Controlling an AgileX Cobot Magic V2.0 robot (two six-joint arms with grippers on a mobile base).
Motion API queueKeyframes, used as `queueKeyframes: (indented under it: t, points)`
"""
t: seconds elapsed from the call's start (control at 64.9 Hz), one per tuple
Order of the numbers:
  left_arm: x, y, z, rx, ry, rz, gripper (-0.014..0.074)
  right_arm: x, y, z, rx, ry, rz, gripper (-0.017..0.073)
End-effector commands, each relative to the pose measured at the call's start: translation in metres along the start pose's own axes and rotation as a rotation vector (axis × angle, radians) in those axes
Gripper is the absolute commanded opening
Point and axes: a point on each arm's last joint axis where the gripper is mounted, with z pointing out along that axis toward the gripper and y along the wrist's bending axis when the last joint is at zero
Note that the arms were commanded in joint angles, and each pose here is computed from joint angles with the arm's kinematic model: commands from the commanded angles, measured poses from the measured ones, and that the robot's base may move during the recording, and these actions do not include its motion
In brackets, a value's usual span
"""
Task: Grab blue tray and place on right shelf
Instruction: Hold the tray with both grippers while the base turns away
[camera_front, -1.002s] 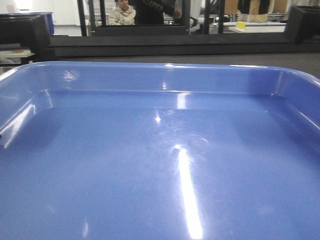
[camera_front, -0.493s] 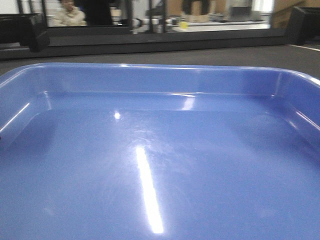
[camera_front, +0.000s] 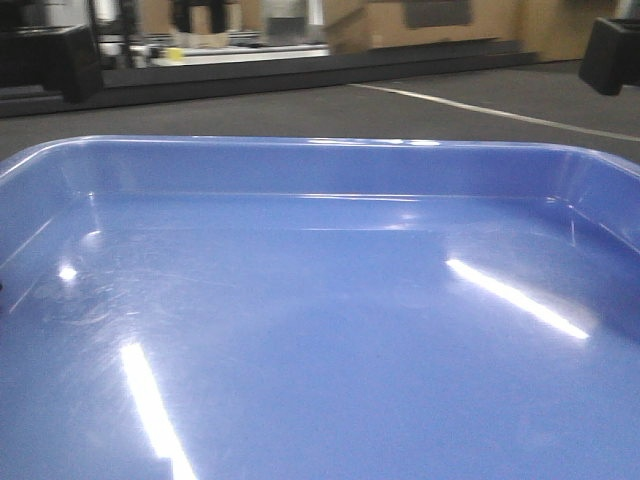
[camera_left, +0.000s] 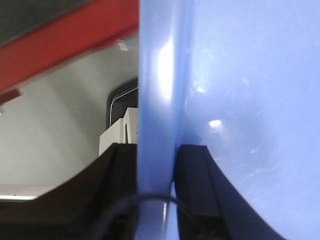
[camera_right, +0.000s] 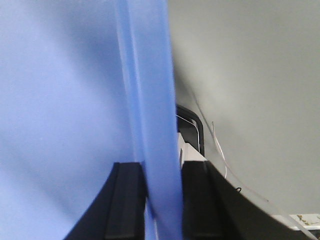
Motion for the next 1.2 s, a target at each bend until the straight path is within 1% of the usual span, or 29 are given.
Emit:
queueKeyframes:
  t: [0.0,1.187]
  points:
    - [0.0050,0.0023,-0.0107,0.000,0.016,-0.008,0.0072,-0.0043,0.0005,-0.0114,-0.036,-0.065,0.001,0.0264]
    - [0.0058,0.0031,-0.0108,-0.008,0.024,-0.008,0.0072,-0.0043,0.0005,-0.0114,-0.036,-0.065,0.001,0.0264]
